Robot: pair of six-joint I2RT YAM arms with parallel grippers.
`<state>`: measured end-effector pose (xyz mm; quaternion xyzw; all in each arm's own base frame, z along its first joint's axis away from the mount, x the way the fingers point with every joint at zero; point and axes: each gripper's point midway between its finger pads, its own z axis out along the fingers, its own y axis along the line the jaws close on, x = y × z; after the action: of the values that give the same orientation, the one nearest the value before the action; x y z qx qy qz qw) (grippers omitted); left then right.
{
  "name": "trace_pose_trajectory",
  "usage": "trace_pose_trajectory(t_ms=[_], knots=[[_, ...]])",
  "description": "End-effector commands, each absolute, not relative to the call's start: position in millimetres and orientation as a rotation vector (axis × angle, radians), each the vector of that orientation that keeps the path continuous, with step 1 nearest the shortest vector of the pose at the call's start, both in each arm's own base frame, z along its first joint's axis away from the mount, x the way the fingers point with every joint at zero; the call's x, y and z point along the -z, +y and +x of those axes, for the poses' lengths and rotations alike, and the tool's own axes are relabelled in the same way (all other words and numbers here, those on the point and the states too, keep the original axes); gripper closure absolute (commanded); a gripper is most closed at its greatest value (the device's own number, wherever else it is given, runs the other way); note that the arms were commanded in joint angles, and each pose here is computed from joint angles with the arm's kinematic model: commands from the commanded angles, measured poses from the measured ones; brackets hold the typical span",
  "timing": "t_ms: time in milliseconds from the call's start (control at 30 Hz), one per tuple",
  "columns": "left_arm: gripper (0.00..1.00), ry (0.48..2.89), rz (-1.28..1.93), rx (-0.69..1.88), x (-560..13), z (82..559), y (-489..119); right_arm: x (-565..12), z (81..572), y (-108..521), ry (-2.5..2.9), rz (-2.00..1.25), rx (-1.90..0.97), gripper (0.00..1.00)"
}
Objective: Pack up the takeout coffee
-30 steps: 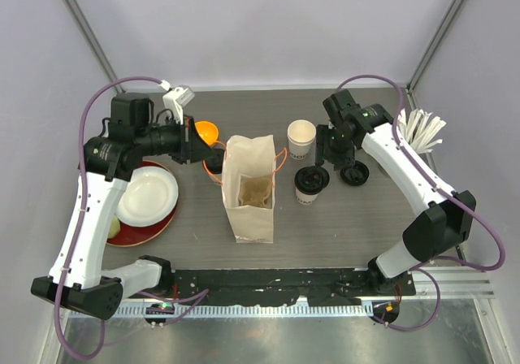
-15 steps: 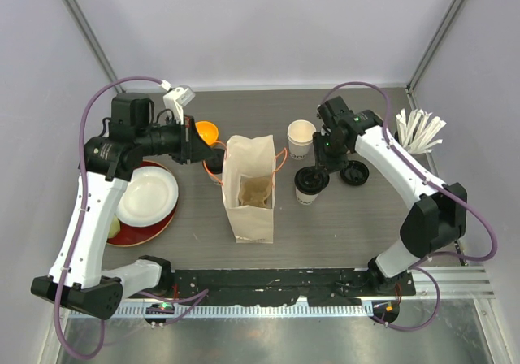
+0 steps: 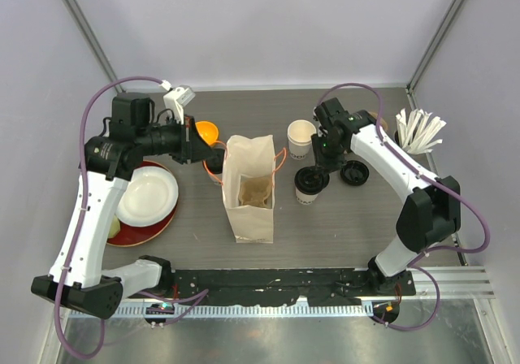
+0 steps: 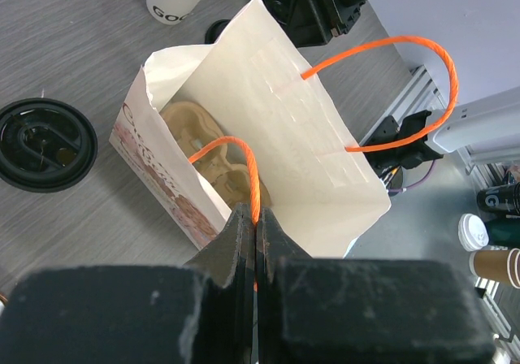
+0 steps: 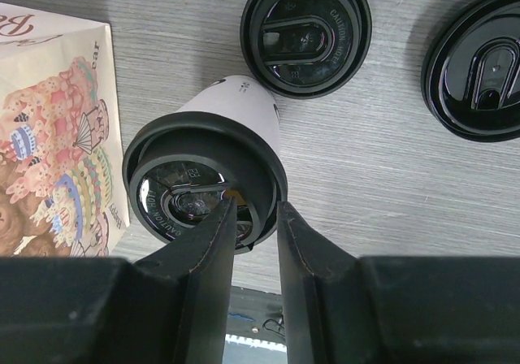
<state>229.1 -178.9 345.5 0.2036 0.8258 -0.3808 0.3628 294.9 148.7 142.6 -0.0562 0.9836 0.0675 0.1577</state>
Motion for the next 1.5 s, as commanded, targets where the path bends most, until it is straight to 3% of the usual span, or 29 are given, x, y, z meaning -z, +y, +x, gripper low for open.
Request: trace_pose_trajectory(t_ms=[0, 233, 333, 467, 600, 867, 1133, 1233, 1333, 1467], knots=[[1.0, 2.063, 0.539, 0.979, -361, 233, -182, -139, 295, 148, 2.812, -0.184, -0.203, 0.68], [1.0, 2.061, 0.54, 0.983, -361, 234, -183, -129, 294, 148, 2.822, -0.197, -0.205, 0.73], [1.0, 2.06, 0.537, 0.983, -361, 234, -182, -134, 294, 151, 2.812, -0.21, -0.224, 0.81], [1.0, 2.063, 0.535, 0.986, -361, 232, -182, -144, 289, 148, 2.814, -0.198, -0.22, 0.99], [1.0, 2.056, 0.539, 0.985, -362, 233, -182, -166, 289, 143, 2.785, -0.162, -0.199, 0.99], [1.0, 2.061, 0.534, 0.978, -362, 235, -182, -286, 320, 150, 2.567, -0.034, -0.249, 0.99], [1.0, 2.052, 0.52, 0.974, -364, 237, -182, -419, 352, 200, 2.206, 0.07, -0.665, 0.99], [1.0, 2.048, 0.512, 0.964, -365, 238, -181, -450, 345, 243, 2.083, -0.052, -0.864, 0.99], [1.0, 2.05, 0.496, 0.947, -366, 240, -179, -444, 317, 284, 2.081, -0.244, -0.927, 0.99], [1.0, 2.058, 0.467, 0.901, -366, 245, -174, -409, 299, 285, 2.237, -0.333, -0.848, 0.99]])
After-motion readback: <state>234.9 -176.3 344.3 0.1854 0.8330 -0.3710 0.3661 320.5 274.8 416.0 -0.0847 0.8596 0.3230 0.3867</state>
